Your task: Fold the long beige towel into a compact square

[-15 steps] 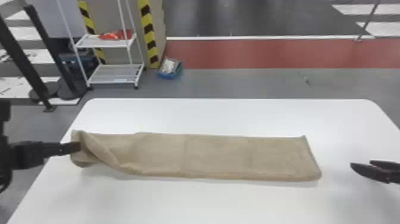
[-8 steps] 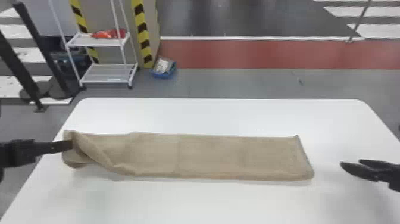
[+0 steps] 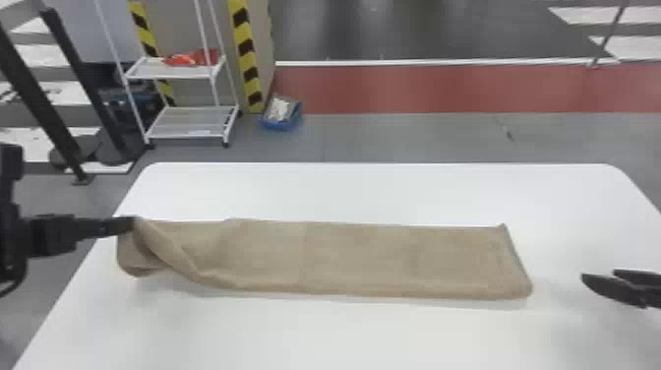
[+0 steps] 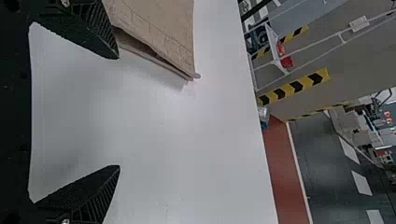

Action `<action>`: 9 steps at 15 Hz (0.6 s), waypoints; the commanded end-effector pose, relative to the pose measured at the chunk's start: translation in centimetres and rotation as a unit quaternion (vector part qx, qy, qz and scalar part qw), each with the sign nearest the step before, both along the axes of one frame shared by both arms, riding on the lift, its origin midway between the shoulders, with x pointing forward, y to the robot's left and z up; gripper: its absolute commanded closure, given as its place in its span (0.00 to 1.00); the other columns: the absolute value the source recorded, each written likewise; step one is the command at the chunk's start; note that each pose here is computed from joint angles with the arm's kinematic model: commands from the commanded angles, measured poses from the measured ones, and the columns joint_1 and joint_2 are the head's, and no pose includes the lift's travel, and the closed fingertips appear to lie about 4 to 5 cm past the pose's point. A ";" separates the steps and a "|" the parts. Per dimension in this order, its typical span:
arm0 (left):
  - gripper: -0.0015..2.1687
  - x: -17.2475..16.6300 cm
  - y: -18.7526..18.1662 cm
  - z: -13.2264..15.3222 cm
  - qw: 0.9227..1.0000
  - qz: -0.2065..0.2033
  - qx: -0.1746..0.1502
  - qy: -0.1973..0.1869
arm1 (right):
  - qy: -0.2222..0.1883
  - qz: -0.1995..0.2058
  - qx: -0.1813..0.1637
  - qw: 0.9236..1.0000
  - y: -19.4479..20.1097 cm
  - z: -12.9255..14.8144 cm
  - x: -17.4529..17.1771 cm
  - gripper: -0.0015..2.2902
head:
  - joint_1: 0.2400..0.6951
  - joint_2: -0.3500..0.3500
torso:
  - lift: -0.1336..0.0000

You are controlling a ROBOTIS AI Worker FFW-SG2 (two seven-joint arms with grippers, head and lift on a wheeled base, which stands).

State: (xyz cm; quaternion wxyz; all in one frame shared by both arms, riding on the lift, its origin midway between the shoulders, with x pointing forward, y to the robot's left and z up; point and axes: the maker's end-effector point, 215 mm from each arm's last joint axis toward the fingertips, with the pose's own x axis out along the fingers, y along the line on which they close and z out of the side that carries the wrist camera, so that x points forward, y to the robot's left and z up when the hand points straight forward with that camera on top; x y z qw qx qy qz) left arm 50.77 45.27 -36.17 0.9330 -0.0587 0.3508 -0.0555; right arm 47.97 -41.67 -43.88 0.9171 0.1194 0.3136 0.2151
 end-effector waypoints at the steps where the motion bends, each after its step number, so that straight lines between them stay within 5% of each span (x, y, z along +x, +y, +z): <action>1: 0.23 -2.8 -2.3 -0.6 0.999 0.009 -0.022 0.032 | -0.002 0.002 -0.001 1.000 0.1 0.0 0.2 0.01 | 1.00 0.57 | 0.07; 4: 0.25 -5.5 -5.3 -2.5 0.995 0.026 -0.049 0.087 | -0.003 0.005 -0.003 1.000 0.4 0.2 0.6 0.01 | 1.00 0.52 | 0.07; 9: 0.17 -4.8 -7.3 -2.5 0.995 0.031 -0.044 0.084 | -0.003 0.004 -0.003 1.000 0.3 0.2 0.6 0.01 | 1.00 0.47 | 0.07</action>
